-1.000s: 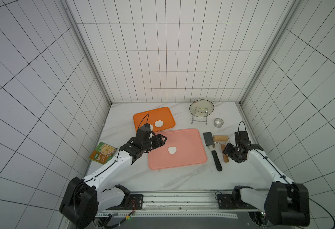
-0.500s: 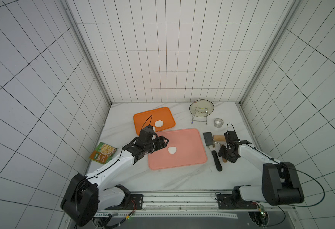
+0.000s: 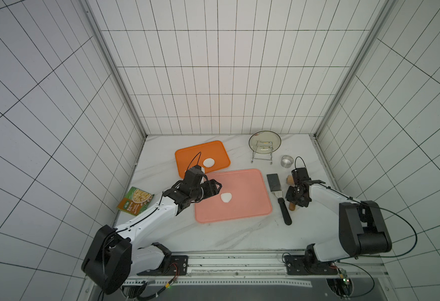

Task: Roll out the dumpling wrappers from the dough
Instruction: Pick up the rolling pin from the center of the board.

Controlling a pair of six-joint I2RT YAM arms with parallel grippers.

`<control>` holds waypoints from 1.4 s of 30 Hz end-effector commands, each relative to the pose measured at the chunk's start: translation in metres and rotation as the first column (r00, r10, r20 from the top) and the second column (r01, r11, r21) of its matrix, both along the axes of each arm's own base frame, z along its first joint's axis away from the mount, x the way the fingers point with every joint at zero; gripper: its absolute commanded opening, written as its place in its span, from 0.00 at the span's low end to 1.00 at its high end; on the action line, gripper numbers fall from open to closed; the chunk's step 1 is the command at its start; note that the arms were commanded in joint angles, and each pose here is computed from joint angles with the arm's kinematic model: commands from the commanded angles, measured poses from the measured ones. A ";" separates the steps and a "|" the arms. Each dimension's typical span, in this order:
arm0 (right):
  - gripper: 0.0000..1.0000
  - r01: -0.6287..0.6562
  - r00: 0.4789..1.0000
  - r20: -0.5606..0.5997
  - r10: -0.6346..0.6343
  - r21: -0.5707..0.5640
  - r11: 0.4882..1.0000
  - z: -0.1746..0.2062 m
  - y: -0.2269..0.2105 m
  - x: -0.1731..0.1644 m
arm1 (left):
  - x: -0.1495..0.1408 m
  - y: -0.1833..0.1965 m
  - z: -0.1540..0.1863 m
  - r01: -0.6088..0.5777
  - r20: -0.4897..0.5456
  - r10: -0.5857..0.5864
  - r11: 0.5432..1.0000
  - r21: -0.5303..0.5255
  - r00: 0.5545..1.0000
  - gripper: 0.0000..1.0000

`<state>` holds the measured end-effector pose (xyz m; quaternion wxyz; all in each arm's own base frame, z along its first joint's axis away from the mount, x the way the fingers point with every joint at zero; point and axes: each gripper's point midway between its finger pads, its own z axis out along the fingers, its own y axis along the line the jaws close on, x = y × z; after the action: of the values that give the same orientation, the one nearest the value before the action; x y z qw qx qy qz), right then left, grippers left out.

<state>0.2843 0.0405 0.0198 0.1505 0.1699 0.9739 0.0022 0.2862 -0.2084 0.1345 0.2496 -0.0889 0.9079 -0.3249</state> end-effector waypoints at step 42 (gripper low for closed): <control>0.15 -0.766 0.497 0.632 0.596 -0.003 0.642 0.200 0.187 -0.054 | -0.010 -0.102 0.102 0.288 0.169 -0.257 0.938 -0.193 0.951 0.70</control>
<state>0.2126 0.2134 0.1716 0.3255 -0.2178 0.8894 0.2359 0.2727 -0.2967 0.2219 0.2473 0.0239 0.8632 -0.4395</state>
